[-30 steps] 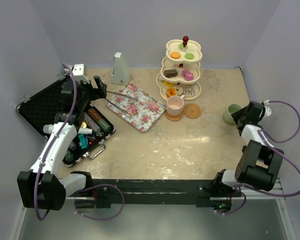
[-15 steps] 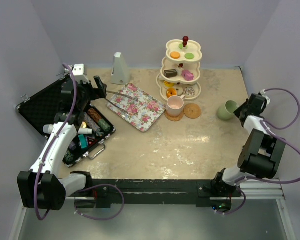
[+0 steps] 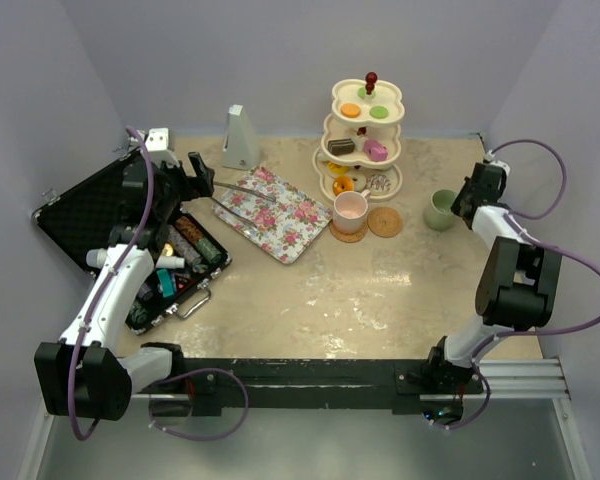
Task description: Serve the afternoon tea
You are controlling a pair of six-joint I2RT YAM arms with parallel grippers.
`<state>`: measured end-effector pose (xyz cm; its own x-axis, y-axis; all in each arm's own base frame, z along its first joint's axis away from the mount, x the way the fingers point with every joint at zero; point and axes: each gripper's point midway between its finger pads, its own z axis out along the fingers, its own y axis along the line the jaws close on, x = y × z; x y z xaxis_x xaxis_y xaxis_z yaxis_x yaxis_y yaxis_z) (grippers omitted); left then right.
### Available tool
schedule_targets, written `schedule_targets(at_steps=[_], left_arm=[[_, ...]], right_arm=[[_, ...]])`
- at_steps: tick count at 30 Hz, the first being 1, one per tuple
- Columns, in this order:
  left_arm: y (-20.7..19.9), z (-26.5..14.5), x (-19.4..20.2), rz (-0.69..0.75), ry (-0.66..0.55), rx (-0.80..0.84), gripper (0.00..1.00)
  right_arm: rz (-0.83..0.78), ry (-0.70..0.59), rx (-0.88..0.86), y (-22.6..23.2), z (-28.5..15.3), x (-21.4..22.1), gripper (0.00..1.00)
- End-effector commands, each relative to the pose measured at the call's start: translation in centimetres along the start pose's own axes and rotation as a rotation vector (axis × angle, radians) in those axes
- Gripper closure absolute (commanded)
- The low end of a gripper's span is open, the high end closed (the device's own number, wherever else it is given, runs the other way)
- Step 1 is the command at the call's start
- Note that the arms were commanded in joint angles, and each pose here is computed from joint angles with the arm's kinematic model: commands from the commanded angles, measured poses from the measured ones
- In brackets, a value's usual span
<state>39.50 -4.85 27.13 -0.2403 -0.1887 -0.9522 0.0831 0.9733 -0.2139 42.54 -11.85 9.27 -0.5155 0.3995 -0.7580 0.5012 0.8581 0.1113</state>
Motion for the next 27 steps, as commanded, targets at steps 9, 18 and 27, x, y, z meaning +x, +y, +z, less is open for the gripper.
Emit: schedule_targets(at_steps=[9,18,27], left_arm=[[-1.3,-0.1,-2.7,-0.018,-0.069,0.041,0.04],[-1.2,0.0,-2.5,-0.018,-0.066,0.039,0.04],[-1.2,0.0,-2.5,-0.017,-0.067,0.036,0.04]], right_arm=[[-0.009,-0.071,0.076,0.6,-1.5,-1.4,0.5],[0.003,-0.033,0.068,0.7,-0.3,0.4,0.59],[-0.026,-0.071,0.084,0.5,-0.8,-1.3,1.0]])
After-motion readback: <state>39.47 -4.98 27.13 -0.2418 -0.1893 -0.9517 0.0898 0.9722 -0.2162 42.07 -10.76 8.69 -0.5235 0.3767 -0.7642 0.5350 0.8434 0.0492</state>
